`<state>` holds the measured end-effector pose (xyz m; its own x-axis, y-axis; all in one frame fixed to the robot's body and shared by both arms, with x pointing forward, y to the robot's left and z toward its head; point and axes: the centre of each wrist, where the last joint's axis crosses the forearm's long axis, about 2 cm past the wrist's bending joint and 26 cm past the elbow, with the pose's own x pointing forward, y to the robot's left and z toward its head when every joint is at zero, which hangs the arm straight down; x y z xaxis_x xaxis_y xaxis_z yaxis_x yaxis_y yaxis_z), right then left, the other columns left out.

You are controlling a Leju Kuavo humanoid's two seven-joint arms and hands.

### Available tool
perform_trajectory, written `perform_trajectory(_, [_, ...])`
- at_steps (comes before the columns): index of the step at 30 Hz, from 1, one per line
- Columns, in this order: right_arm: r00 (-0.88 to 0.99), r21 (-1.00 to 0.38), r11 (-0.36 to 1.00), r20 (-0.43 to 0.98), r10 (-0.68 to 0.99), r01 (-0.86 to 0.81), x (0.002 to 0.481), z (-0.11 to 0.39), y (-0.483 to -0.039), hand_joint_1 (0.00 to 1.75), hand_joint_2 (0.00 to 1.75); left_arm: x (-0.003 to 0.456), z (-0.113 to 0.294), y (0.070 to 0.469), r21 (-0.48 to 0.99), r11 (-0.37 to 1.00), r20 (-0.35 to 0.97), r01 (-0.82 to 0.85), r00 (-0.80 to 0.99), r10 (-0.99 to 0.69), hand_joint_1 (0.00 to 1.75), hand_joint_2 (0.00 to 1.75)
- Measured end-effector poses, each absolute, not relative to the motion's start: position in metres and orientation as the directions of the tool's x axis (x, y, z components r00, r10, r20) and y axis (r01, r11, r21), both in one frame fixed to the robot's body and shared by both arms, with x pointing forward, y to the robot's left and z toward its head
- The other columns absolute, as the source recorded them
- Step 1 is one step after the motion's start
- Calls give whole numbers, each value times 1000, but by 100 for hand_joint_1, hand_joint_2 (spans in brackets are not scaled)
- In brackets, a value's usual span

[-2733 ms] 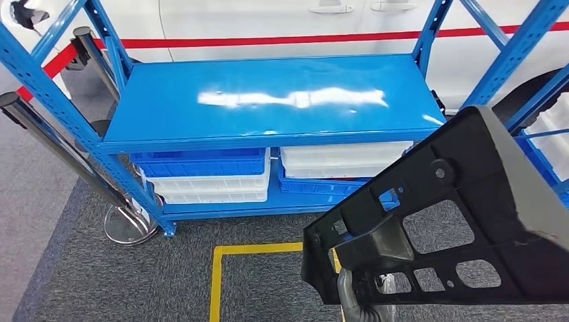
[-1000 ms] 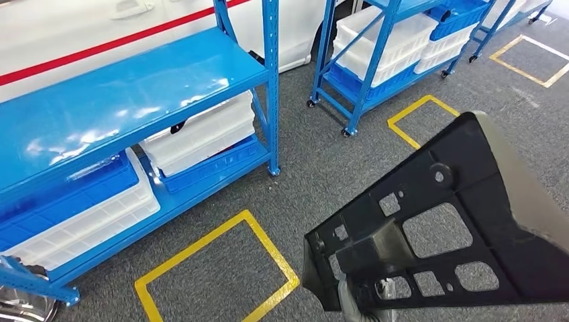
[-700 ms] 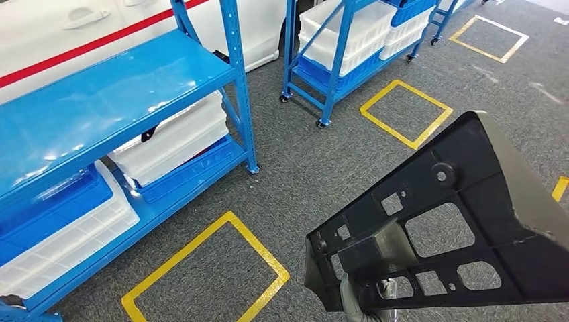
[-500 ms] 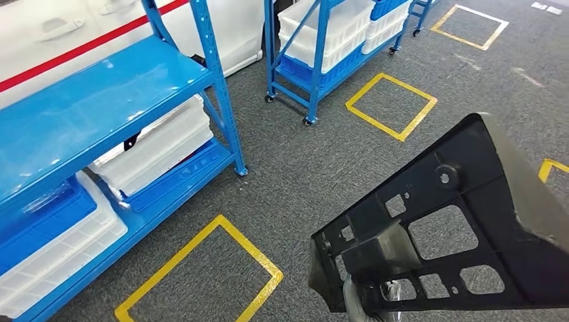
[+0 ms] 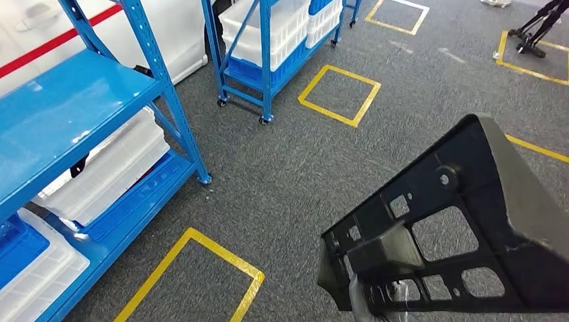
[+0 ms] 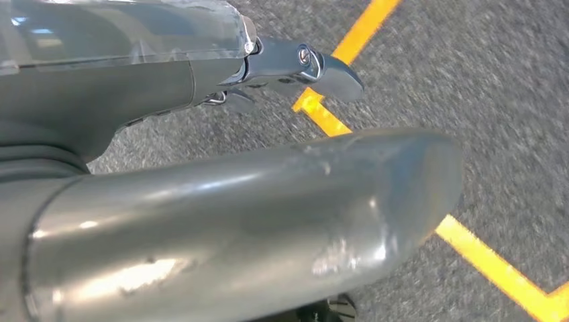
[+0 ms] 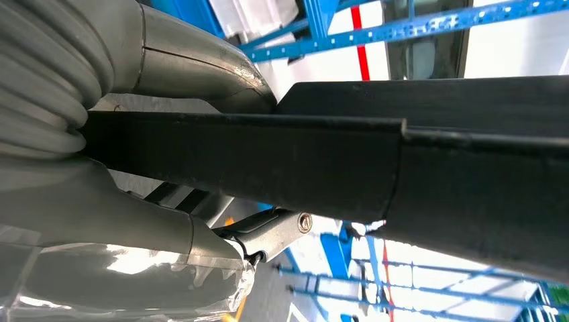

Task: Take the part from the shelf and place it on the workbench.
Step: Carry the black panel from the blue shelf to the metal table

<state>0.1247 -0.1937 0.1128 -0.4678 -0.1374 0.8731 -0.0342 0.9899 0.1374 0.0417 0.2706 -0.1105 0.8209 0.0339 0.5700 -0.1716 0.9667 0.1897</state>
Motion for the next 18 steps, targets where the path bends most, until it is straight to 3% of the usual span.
perform_trajectory(18, [-426, 100, 993, 902, -64, 63, 117, 102, -220, 175, 175, 43, -111, 292, 245, 951, 562, -188, 827, 19, 0, 0])
